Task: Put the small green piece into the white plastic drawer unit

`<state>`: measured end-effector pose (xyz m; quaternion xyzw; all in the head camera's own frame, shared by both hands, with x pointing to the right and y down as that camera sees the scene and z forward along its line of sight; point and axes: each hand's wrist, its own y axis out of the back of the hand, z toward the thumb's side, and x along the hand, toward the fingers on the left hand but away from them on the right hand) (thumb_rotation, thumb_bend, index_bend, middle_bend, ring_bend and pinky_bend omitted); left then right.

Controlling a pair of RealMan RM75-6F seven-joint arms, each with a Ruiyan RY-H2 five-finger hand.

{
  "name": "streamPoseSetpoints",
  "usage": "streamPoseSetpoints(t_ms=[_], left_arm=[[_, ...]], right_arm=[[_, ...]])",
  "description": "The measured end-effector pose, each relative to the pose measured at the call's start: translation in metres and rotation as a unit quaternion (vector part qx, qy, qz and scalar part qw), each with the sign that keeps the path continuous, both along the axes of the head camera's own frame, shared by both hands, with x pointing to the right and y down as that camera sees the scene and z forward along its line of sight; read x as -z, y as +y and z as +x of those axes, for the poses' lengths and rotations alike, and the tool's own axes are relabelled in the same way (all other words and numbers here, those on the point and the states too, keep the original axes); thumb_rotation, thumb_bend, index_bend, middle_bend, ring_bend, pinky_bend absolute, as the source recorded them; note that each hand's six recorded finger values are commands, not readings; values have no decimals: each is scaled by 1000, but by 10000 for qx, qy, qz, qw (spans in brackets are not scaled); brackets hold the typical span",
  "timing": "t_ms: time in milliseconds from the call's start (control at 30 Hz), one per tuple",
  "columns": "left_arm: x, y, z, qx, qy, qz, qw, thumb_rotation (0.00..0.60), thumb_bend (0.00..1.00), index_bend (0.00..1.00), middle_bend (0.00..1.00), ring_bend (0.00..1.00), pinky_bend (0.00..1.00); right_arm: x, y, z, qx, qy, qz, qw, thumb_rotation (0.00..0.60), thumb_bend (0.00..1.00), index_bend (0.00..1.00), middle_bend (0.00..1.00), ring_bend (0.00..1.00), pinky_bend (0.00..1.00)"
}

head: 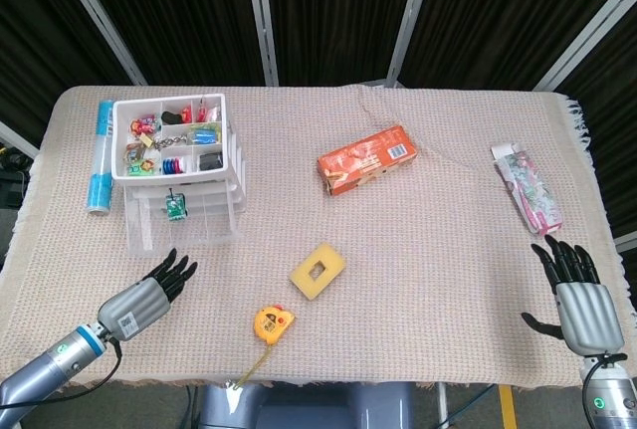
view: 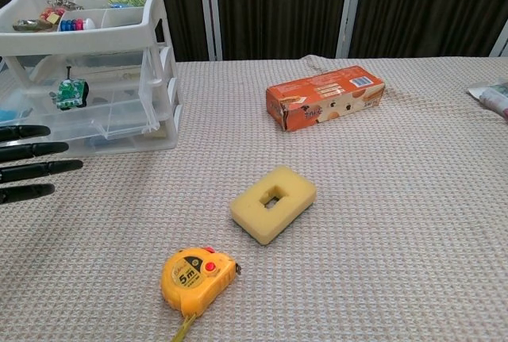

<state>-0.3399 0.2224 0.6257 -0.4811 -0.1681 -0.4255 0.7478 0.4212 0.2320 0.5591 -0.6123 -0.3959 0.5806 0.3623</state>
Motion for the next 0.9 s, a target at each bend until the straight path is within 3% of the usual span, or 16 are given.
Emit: streamPoseSetpoints(t_ms=[567, 900], left_arm=[[13, -34, -5, 629, 271, 310, 9972, 600, 1000, 201, 0, 0, 84], [-2, -54, -11, 963, 104, 359, 9946, 600, 1000, 201, 0, 0, 85]], right_arm=[[0, 0, -1, -3, -19, -10, 10000, 600, 0, 98, 0, 0, 0], [0, 0, 0, -8, -21, -4, 10000, 600, 0, 98, 0, 0, 0]])
